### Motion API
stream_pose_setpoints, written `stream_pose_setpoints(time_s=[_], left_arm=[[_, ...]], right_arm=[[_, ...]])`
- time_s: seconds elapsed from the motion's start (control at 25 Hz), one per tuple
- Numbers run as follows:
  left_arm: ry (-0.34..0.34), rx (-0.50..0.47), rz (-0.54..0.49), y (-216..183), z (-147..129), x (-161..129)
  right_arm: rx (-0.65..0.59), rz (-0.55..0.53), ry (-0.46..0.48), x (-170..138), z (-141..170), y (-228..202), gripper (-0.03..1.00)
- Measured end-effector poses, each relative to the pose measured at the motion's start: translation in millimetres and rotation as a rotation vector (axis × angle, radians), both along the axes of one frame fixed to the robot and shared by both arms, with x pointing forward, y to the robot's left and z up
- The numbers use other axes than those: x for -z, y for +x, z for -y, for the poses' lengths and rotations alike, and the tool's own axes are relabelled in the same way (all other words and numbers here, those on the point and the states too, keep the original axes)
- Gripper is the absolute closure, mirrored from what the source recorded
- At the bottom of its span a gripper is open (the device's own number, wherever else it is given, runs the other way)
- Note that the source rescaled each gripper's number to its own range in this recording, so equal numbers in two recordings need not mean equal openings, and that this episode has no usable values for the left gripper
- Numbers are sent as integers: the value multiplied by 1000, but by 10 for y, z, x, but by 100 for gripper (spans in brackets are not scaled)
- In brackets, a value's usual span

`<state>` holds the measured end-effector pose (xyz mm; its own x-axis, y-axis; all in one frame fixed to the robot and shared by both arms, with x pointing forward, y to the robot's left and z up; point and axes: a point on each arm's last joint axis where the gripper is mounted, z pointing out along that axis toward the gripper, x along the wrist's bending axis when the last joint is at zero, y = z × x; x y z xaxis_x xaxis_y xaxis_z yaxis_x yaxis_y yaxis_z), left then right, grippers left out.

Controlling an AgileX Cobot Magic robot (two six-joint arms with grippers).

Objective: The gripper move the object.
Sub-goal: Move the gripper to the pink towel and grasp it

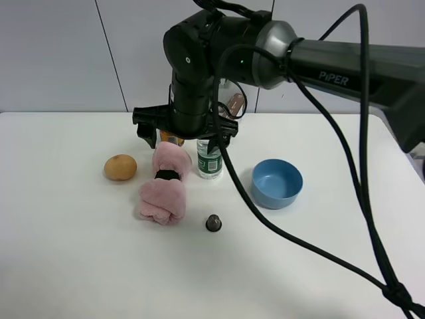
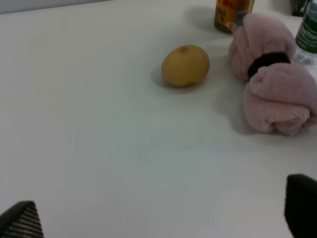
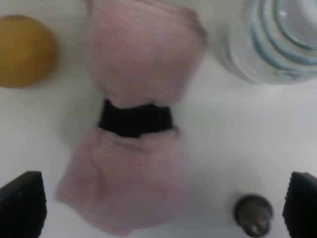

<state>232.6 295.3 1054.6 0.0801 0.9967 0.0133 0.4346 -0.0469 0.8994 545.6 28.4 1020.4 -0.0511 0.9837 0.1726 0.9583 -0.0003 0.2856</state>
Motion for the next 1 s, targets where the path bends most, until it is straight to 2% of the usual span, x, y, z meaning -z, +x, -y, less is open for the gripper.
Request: stream_pose_setpoints(time_s=[0.2,0.52,1.0], left_arm=[[1,0,0,0,-1,0],[1,0,0,0,-1,0],[1,0,0,0,-1,0]], right_arm=[[-6,-27,-67,91,26,3,4],[4,-1,-41,82,-7,21,4],[-26,1,-40,354,-213,-25,4]])
